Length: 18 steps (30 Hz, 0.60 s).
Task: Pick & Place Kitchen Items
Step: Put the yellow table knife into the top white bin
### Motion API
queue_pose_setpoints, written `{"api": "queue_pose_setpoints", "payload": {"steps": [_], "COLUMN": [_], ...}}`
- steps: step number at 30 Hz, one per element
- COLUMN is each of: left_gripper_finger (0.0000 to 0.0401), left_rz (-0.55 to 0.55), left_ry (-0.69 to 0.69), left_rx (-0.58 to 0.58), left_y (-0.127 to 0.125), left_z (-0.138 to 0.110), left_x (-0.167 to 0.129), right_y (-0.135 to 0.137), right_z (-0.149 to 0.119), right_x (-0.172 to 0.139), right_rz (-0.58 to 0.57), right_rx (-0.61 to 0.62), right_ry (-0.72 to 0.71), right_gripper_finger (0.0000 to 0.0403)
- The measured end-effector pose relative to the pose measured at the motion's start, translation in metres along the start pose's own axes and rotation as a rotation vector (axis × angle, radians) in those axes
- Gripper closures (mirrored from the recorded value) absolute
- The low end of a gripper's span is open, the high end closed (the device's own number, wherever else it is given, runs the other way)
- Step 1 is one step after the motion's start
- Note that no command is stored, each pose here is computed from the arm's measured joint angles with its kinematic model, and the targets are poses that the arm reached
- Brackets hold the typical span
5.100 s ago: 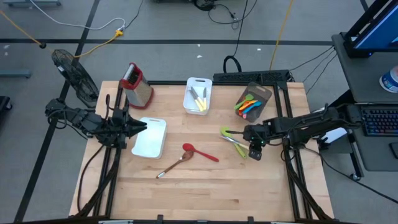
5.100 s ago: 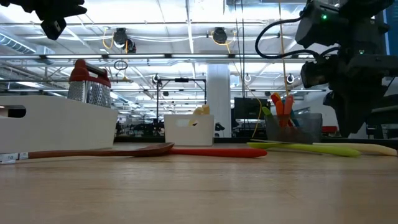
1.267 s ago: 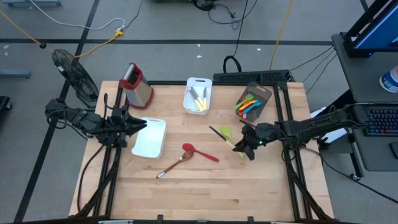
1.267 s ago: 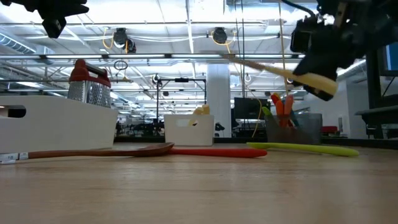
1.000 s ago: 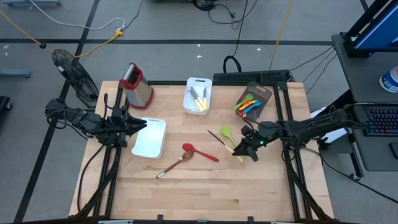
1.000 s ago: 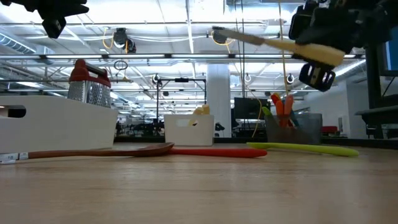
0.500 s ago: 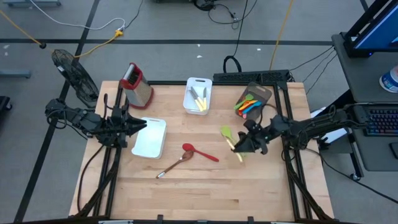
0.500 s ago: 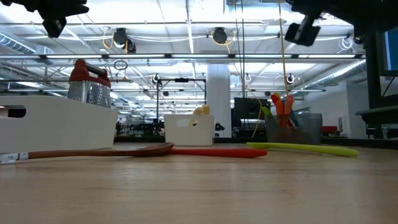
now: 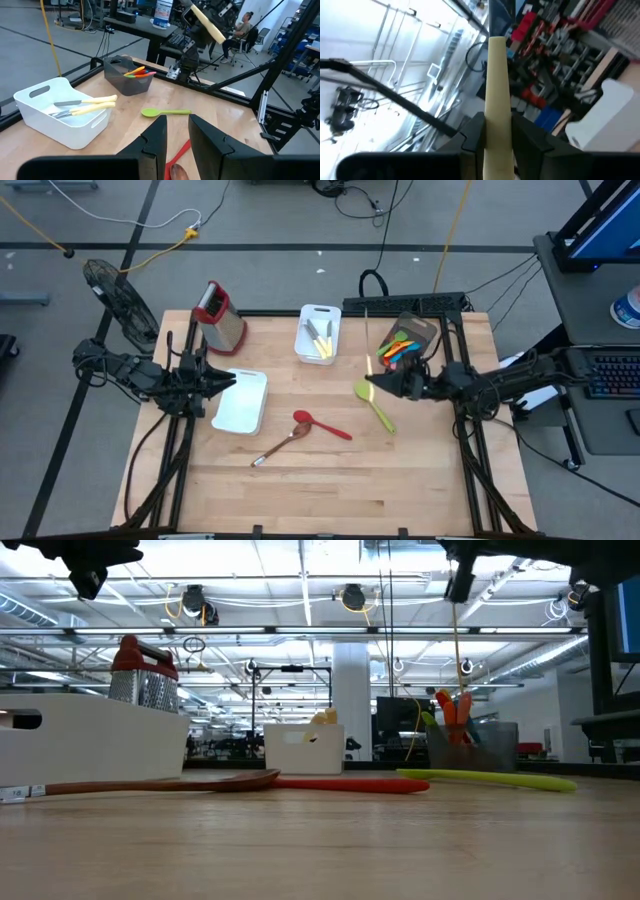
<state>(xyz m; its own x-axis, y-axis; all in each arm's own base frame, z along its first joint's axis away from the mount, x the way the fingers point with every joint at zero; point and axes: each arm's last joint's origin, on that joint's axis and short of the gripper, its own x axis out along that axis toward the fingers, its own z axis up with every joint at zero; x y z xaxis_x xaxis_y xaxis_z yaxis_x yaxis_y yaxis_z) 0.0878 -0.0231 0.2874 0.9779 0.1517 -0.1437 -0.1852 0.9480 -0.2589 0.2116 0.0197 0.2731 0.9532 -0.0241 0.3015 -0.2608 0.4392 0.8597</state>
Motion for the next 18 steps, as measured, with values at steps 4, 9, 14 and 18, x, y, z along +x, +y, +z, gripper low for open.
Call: {"api": "queue_pose_setpoints", "payload": {"steps": [4,9,14,18], "left_gripper_finger": [0.0320,0.0320,0.0320,0.0320], "left_rz": [0.002,0.007,0.007,0.006], "left_ry": [0.000,-0.002,-0.002,-0.002], "left_rx": [0.000,-0.001,-0.001,-0.001], "left_y": [0.000,0.000,0.000,0.000], "left_z": [0.000,0.000,0.000,0.000], "left_x": [0.000,0.000,0.000,0.000], "right_y": [0.012,0.026,0.028,0.020], "right_z": [0.005,0.019,0.036,0.048], "right_x": [0.019,0.051,0.081,0.101], "right_rz": [-0.017,-0.070,-0.174,-0.209], "right_rx": [-0.025,-0.044,-0.030,-0.011], "right_ry": [-0.039,-0.068,-0.070,-0.049], "right_gripper_finger": [0.0339,0.0339,0.0339,0.0339]}}
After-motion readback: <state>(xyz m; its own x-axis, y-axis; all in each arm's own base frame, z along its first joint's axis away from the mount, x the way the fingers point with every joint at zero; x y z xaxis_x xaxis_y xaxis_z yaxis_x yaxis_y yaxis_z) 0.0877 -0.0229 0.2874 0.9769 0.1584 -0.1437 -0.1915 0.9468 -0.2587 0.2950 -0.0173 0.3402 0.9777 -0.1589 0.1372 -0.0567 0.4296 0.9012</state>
